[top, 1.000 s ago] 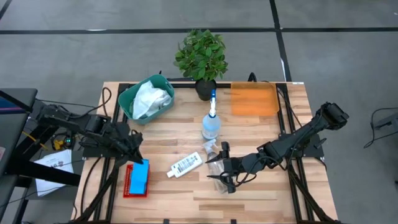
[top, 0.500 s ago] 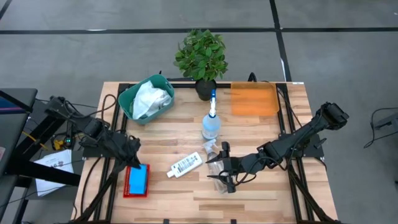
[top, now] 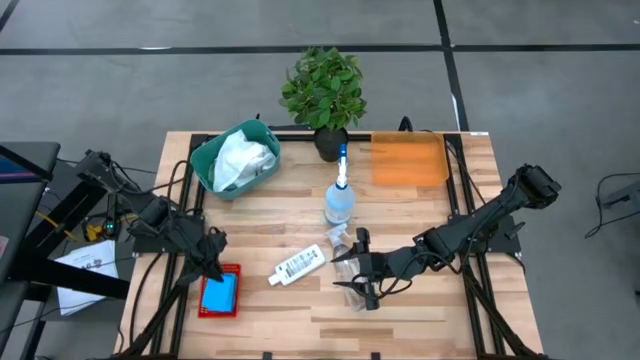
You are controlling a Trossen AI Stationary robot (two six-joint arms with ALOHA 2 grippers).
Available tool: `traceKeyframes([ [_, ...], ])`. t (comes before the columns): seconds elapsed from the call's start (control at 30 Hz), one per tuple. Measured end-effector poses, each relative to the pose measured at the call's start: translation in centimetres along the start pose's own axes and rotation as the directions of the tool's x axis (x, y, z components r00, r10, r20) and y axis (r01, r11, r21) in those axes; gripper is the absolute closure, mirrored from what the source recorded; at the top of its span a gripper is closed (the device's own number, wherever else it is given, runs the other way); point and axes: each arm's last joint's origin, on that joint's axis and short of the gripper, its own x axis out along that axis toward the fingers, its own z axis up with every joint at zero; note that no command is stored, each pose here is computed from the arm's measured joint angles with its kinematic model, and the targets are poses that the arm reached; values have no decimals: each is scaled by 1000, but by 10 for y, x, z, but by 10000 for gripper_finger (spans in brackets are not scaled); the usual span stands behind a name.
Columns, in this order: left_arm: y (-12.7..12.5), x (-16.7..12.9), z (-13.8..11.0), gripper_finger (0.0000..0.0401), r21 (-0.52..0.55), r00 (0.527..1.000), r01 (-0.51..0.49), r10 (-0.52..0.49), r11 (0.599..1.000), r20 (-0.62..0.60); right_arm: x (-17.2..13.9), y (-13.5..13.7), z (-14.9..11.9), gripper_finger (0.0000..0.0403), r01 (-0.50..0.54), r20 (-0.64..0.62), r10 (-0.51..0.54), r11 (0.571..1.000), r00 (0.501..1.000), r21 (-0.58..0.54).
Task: Pick & Place Kitchen Items
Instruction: Put the blue sponge into the red bin
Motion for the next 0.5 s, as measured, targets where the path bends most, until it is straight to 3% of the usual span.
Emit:
traceKeyframes([
  [0.5, -3, 1, -1, 389, -8, 1000, 11, -11, 1000, 12, 0, 0, -1, 171, 0, -6, 0, 1000, 1000, 0],
])
